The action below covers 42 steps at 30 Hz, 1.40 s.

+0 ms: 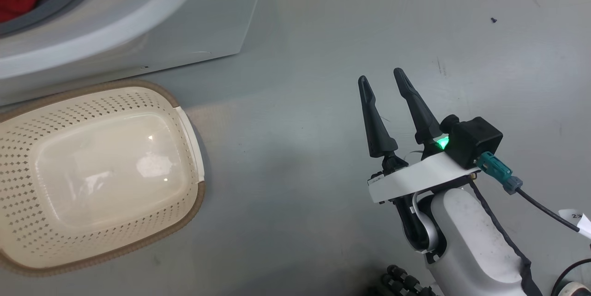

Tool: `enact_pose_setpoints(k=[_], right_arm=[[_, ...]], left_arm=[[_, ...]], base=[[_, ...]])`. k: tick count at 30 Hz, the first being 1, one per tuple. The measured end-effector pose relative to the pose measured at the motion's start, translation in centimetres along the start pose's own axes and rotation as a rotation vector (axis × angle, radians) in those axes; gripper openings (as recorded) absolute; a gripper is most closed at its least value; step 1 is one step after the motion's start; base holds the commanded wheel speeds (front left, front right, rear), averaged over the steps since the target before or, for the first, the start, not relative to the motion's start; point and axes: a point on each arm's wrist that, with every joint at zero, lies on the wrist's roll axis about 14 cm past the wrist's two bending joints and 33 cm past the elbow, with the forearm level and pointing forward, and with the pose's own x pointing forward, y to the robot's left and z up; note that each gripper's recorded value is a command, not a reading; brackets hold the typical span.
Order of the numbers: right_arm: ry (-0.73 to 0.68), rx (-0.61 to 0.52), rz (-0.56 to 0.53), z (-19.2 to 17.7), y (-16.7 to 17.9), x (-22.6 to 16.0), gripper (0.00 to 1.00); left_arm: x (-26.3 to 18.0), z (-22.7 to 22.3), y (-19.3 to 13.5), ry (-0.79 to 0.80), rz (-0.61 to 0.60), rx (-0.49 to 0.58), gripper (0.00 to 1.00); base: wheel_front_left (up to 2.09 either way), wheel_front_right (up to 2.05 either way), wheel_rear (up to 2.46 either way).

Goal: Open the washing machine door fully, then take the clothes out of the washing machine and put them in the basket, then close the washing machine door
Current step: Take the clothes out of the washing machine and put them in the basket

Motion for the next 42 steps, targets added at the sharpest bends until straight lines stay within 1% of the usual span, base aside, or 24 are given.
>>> enact_pose_setpoints(k=[5, 13, 14, 15, 16, 23, 29, 34, 42], right_arm=[[0.007, -0.002, -0.004, -0.3, 0.0, 0.0, 1.0], [0.015, -0.005, -0.006, -0.5, -0.1, 0.2, 1.0], [0.018, -0.009, -0.008, -0.6, -0.1, 0.2, 1.0], [0.019, -0.01, -0.007, -0.7, -0.1, 0.3, 1.0], [0.018, -0.011, -0.007, -0.6, -0.1, 0.4, 1.0], [0.016, 0.0, -0.01, -0.6, -0.2, 0.5, 1.0], [0.0, -0.001, -0.009, 0.0, -0.2, 0.7, 1.0], [-0.01, -0.011, -0.002, 0.4, 0.1, 0.7, 1.0], [-0.037, -0.039, 0.005, 1.5, 0.3, 0.4, 1.0]], left_arm=[[0.5, -0.2, -0.1, 0.025, 0.003, 0.035, 1.0], [1.3, -1.2, 0.0, 0.088, 0.014, 0.041, 0.99], [1.4, -1.3, 0.0, 0.095, 0.015, 0.038, 0.81], [1.4, -1.3, 0.0, 0.096, 0.015, 0.036, 0.49], [1.5, -1.2, -0.1, 0.095, 0.014, 0.035, 0.0], [1.8, -0.8, -0.4, 0.088, 0.012, 0.024, 0.0], [1.3, -0.2, -2.1, 0.051, -0.022, 0.004, 0.0], [0.5, 1.6, -3.1, -0.021, -0.05, -0.061, 0.0], [-1.6, 4.6, -3.9, -0.142, -0.085, -0.116, 0.0]], base=[[0.0, 0.0, 0.0], [0.0, 0.0, 0.0], [0.0, 0.0, 0.0], [0.0, 0.0, 0.0], [0.0, 0.0, 0.0], [0.0, 0.0, 0.0], [0.0, 0.0, 0.0], [0.0, 0.0, 0.0], [0.0, 0.0, 0.0]])
